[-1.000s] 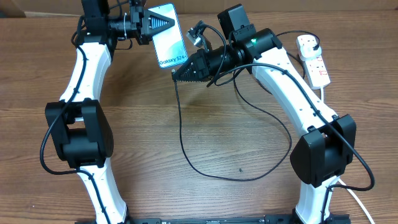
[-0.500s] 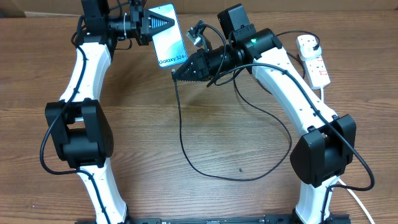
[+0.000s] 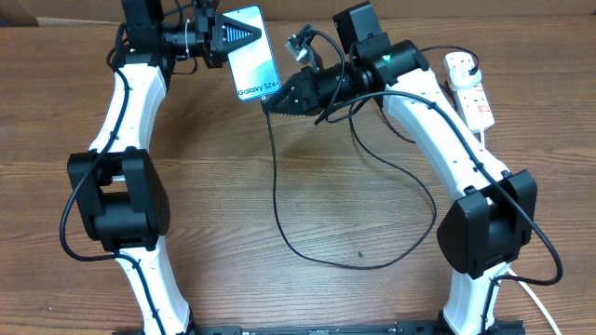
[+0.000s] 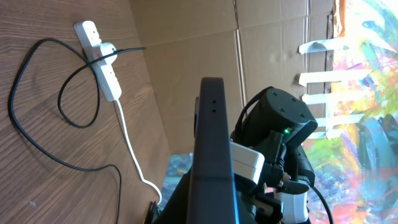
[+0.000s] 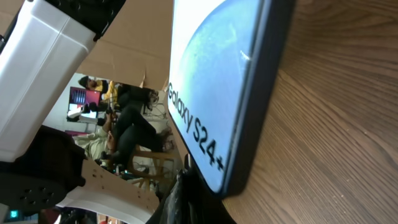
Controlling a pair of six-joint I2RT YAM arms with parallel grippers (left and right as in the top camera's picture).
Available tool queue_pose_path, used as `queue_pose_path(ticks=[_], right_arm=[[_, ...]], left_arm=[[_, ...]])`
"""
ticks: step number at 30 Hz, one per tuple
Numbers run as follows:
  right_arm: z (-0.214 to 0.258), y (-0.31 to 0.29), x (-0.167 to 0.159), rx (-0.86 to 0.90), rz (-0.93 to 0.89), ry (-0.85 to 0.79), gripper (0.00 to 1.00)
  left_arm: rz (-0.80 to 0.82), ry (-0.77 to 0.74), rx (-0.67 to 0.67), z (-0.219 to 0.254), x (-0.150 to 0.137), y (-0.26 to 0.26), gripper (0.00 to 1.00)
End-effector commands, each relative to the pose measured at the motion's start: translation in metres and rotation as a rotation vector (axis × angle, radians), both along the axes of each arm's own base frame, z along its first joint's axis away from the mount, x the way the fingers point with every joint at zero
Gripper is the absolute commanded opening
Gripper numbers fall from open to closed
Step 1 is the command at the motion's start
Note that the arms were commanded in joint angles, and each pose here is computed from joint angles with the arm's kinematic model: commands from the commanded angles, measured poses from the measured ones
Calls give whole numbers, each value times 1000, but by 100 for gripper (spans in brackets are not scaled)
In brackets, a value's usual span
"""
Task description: Plug charger to phone and switch on socket
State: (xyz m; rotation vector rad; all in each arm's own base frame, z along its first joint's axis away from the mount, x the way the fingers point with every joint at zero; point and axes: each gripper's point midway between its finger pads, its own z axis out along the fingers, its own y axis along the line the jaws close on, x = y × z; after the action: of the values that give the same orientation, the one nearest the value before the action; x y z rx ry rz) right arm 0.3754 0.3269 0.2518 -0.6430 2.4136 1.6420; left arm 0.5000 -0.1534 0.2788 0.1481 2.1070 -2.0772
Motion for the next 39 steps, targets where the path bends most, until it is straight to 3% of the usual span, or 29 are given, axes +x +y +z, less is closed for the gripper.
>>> queue_pose_path(ticks=[1,17,23,25,30,32,39], right_arm=[[6,0,7,10,-8,-24,4],[-4,4,8,16,0,13,4],[-34,-11,18,-164,-101,23,4],[-46,-18,22,-234,-139,18,9],[-79,-34,37,-454,-254,-29,43],[-89,-32,40,-496,-264,-47,48],[-140,-4,47,-605,-265,-106,49]], left_arm=[[-29,-4,-13,8,-5,1,4],[-29,-4,-13,8,-5,1,4],[-14,-12,-12,9,-2,8,4],[-2,-19,-11,9,0,14,4],[45,-34,-9,10,6,36,4],[67,-33,-6,10,9,45,4],[99,-34,-5,10,12,61,4]])
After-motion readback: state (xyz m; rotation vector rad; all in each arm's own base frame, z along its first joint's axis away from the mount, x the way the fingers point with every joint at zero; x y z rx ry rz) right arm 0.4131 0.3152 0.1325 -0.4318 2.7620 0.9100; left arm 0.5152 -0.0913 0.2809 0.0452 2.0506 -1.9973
